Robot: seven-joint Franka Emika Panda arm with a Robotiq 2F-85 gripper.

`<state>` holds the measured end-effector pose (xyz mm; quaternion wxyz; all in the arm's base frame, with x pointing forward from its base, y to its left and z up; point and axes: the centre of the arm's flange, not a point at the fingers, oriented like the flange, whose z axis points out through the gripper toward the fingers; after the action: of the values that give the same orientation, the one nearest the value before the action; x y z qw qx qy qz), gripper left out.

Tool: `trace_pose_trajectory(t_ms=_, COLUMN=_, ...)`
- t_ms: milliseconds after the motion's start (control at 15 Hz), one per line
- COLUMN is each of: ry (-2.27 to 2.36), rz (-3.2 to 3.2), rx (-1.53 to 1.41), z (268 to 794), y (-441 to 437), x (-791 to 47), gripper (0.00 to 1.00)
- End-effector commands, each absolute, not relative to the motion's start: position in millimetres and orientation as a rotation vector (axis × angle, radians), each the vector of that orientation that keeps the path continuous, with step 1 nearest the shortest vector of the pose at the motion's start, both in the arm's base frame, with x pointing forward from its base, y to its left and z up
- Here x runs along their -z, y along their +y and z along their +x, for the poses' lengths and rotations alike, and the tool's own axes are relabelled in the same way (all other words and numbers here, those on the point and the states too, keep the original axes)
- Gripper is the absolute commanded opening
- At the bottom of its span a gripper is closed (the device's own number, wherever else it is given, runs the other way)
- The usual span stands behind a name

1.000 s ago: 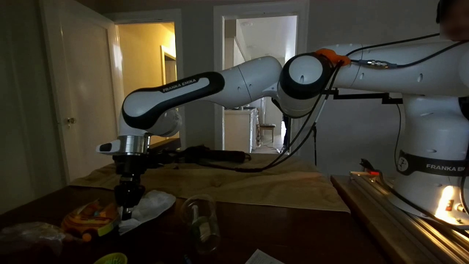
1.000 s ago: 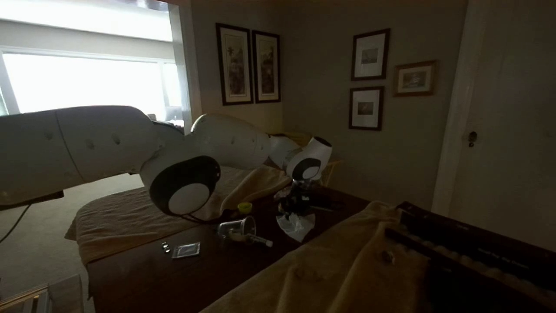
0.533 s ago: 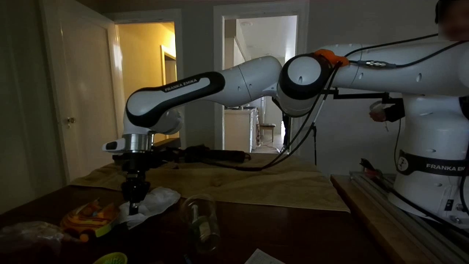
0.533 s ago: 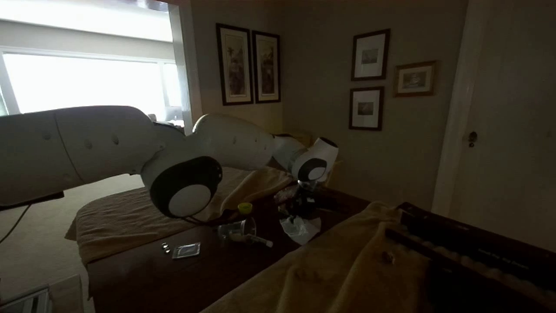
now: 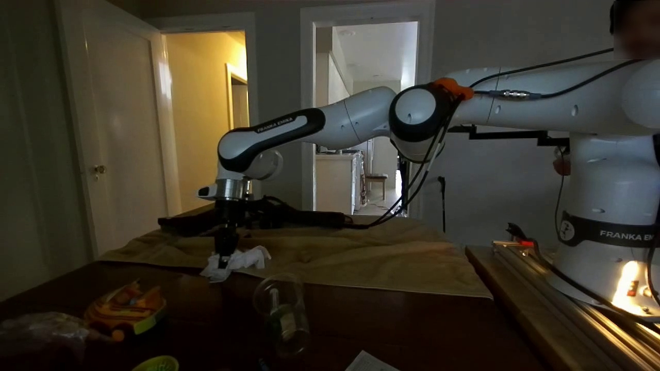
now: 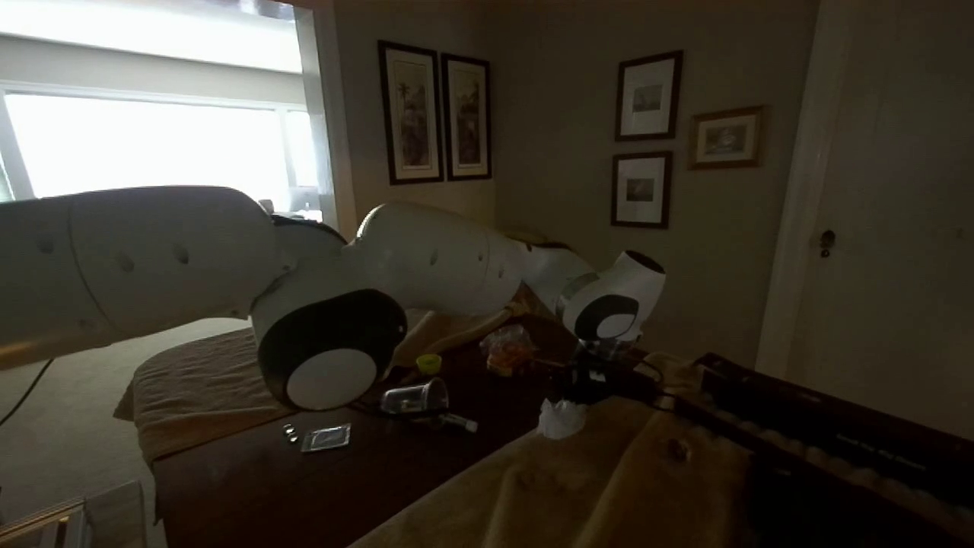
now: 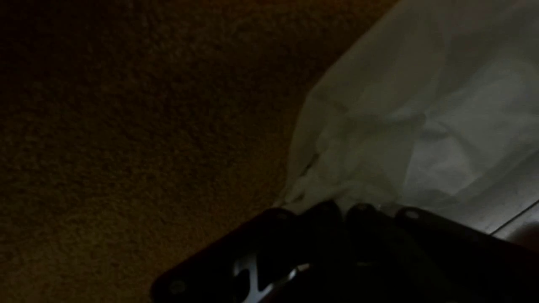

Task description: Remove the tennis ball from the clear cup and use the napkin to wipe the table then move the toy car to the right.

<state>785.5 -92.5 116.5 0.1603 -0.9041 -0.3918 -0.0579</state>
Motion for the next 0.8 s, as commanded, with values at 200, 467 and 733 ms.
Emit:
trace_pose_trajectory(t_ms=200, ry=-1.422, rz=-2.433, rx=0.061, z=812, y=34, x=-103, gripper=0.02)
trace_pose_trajectory(t_ms=467, ry=-1.447, rz=-2.418, rx=0.048, z=812, y=63, x=-103, gripper=0.02)
trace_pose_trajectory(t_ms=733, ry=-1.234, rz=-2.539, rx=0.090, z=808, y=-7, x=-107, gripper=0.02)
